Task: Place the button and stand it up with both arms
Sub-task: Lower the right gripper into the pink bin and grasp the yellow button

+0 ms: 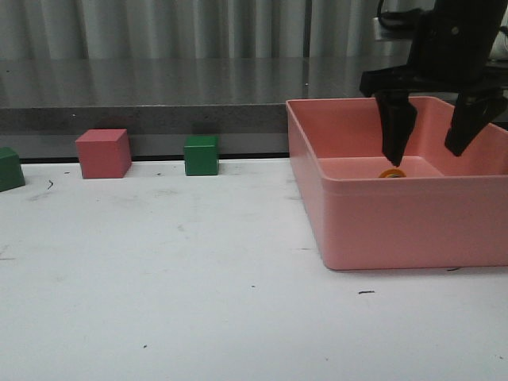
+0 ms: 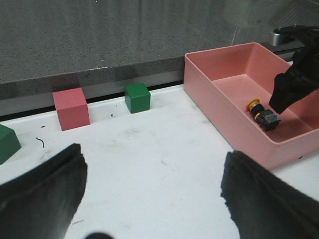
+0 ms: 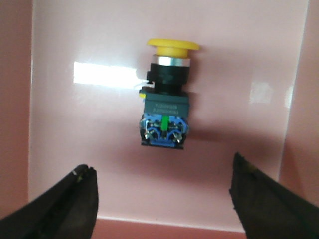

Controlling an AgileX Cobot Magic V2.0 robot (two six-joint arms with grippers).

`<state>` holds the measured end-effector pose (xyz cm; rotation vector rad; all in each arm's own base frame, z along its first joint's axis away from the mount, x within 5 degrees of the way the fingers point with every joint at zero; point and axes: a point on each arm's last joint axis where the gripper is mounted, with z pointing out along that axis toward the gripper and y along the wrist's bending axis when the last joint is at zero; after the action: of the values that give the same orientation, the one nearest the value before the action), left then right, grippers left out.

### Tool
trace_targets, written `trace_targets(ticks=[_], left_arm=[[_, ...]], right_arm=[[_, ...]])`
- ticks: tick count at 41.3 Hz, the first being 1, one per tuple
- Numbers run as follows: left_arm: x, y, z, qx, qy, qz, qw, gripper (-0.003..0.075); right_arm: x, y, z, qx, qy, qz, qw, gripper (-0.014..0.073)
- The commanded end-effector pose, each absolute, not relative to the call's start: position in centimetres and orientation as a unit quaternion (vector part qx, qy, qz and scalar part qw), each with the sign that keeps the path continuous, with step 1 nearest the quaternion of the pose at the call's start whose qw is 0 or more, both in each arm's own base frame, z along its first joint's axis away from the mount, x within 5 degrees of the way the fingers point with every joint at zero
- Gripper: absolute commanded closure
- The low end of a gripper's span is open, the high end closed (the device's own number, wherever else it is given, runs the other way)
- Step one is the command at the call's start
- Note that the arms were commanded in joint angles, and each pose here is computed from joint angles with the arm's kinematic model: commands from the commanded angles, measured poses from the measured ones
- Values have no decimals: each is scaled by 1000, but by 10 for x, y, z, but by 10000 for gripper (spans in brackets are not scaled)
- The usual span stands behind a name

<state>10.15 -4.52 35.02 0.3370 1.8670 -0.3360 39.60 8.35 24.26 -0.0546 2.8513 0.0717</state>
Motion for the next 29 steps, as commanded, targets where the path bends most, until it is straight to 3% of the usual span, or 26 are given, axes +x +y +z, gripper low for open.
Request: trace_targets(ticks=[1,24,29], left_arm=[[102,-46,368,141,765,-154,610,173],[102,-46,368,141,765,-154,610,173],[102,-46,368,141,765,-154,610,173]], right_arm=[[405,85,261,-1,984,34,176,23],[437,92,214,37,987,35,155,24],[437,92,210,38,988,34,148,97]])
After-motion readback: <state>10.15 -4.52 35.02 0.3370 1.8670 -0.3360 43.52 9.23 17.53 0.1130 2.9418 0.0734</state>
